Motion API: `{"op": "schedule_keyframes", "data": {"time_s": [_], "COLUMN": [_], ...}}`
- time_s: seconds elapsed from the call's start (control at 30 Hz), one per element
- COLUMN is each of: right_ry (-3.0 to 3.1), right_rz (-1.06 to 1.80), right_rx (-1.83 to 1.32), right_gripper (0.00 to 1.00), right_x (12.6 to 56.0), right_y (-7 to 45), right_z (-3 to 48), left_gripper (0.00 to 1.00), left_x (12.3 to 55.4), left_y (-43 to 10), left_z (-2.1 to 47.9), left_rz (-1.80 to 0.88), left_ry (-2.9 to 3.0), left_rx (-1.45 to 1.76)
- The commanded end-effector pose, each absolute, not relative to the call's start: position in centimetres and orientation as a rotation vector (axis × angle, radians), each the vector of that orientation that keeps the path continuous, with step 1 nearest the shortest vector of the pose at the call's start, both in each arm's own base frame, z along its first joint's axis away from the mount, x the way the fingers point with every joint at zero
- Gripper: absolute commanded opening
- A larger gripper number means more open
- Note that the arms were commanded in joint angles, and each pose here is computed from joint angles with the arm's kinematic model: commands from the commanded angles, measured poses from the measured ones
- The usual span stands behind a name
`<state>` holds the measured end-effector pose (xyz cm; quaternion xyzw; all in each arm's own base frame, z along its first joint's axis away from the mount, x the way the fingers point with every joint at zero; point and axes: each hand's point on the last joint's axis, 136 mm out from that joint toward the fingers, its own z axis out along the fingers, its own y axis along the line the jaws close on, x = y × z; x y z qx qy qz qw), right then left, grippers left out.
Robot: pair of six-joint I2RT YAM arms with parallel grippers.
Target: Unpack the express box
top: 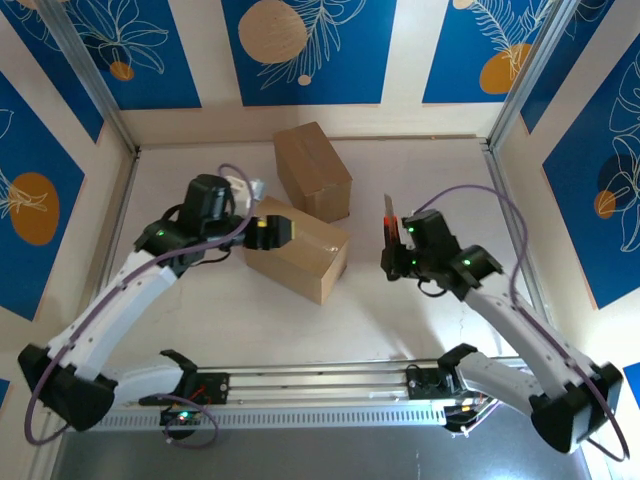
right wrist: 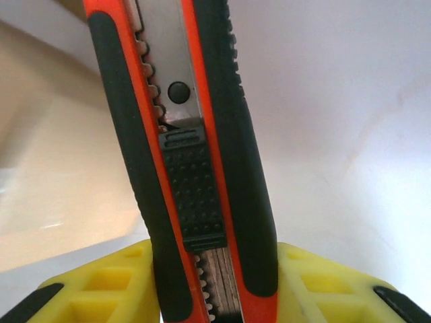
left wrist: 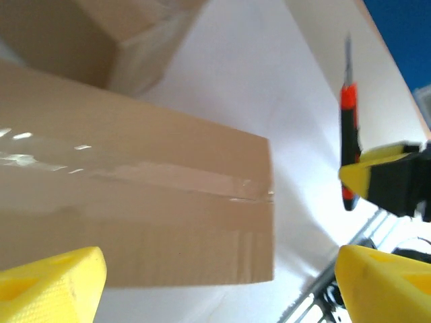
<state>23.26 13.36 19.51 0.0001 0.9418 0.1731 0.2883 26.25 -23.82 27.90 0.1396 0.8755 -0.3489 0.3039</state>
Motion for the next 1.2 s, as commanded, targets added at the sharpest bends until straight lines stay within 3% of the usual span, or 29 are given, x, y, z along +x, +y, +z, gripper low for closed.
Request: {"op": "schedule_keyframes", "data": {"time_s": [0.0,0.23,0.87,1.03,1.17], "right_ry": [2.414,2.325,2.242,2.238,2.239], "right_rz": [0.613,0.725,0.842,0.841,0.836], "right_rx": [-0.312,-0.49,-0.572,-0.588,-0.586], "right_gripper": [0.37,0.37,0.36,0.36,0.36], "right_x": [21.3,21.8,22.2,22.2,22.2], "right_y": [15.7,18.5,22.2,22.7,22.8], "right_z": [23.5,27.0,28.8,28.9,28.8], "left_gripper": [0.85,0.82,0.78,0.62,0.34], "left_x": [26.0,25.6,27.1,27.2,27.2], "left_y": [-29.1,-34.6,-37.4,-37.9,-37.8], "left_z": [31.0,34.7,31.6,31.6,31.5], "left_rz": [-1.154,-1.387,-1.463,-1.505,-1.508], "left_ry": [2.173,1.953,1.994,1.984,1.986], "left_rx": [0.522,0.56,0.509,0.501,0.492]}}
